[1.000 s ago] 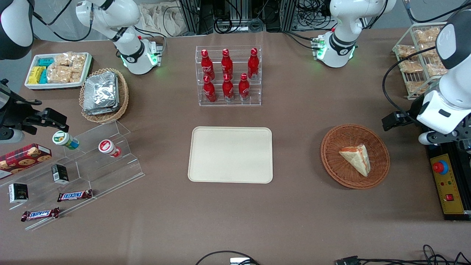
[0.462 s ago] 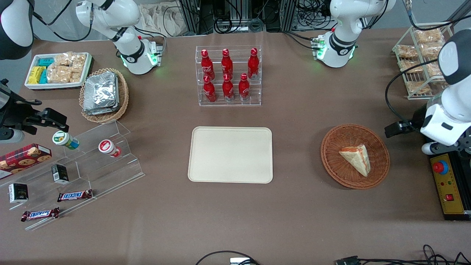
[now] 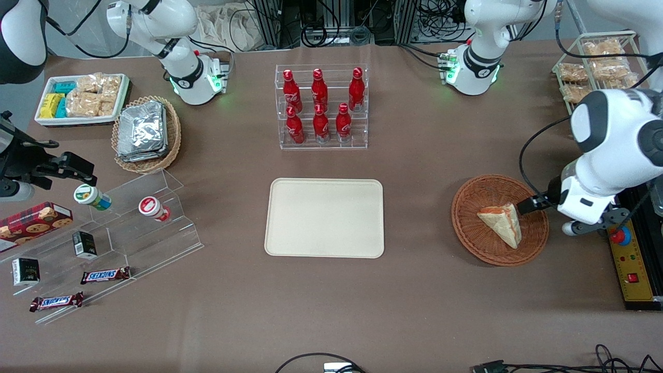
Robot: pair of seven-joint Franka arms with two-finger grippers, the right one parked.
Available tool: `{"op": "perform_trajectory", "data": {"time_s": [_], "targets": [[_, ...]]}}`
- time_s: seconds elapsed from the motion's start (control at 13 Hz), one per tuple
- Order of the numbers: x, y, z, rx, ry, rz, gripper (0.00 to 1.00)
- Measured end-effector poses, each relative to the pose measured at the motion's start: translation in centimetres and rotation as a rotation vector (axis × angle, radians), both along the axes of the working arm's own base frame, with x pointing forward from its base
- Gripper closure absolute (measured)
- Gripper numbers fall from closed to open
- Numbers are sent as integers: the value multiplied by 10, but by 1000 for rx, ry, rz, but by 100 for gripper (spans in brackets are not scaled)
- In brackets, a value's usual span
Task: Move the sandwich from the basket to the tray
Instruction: 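Lower the open left gripper over the wrapped sandwich in the basket, then close the left gripper on the sandwich's end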
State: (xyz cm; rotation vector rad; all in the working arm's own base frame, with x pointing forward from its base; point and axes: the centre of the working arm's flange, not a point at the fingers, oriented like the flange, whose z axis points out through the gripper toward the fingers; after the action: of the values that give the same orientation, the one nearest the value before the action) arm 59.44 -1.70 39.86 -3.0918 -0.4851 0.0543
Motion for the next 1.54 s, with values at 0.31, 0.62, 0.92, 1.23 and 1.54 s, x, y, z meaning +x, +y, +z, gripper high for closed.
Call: {"op": "perform_trajectory", "data": {"time_s": [0.31,0.62,0.92,1.23,1.54], "targets": [[5,9,-56,-7,19,164,0],[9,6,-100,-10,51,271,0],[5,4,-127,-6,89,318,0],[-7,3,-153,-6,102,344,0],[-6,2,-163,-8,101,362,13]]}}
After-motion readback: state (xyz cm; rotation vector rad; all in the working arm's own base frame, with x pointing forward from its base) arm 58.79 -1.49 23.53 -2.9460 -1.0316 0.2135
